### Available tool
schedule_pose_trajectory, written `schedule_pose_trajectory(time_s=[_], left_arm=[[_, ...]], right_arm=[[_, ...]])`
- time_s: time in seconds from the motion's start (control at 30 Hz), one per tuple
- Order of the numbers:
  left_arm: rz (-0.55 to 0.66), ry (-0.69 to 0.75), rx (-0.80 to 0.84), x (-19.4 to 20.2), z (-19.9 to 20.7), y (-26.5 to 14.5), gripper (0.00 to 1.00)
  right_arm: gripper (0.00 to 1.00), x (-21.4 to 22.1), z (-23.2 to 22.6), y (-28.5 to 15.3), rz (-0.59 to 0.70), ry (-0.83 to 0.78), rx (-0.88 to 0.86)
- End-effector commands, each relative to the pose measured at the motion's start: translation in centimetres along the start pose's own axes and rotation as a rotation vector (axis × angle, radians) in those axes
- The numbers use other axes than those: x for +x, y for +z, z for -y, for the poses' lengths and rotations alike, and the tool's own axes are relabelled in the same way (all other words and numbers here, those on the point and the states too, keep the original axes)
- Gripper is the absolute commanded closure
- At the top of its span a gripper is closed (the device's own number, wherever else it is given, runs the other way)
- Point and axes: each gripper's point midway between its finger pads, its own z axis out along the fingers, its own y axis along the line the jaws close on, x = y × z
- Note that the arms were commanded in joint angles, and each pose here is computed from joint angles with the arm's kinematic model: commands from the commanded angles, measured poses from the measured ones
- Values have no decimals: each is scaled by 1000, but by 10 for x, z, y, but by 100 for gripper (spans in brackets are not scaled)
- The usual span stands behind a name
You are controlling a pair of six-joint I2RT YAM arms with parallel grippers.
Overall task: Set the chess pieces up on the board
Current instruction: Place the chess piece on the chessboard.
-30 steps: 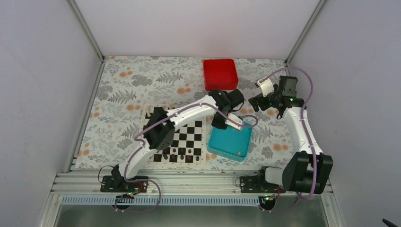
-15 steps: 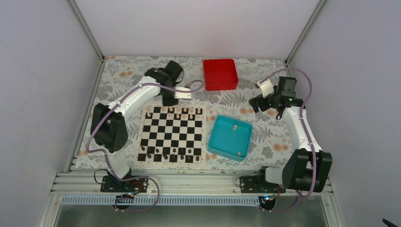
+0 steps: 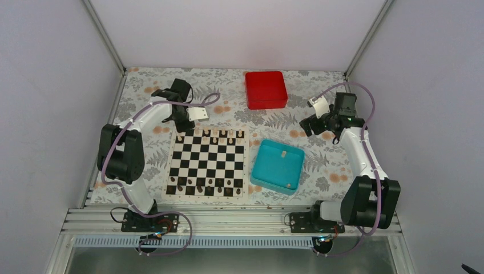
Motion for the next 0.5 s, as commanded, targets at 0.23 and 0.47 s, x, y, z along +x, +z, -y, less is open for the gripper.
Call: schedule_pose_trajectory(time_s=[0.23, 0.47], left_arm=[[-4, 0, 27, 13, 13, 24, 91], [-37, -10, 41, 24, 18, 39, 91]], right_arm=[[0, 4, 0, 4, -14, 30, -17], [0, 6, -1, 5, -17, 30, -24]])
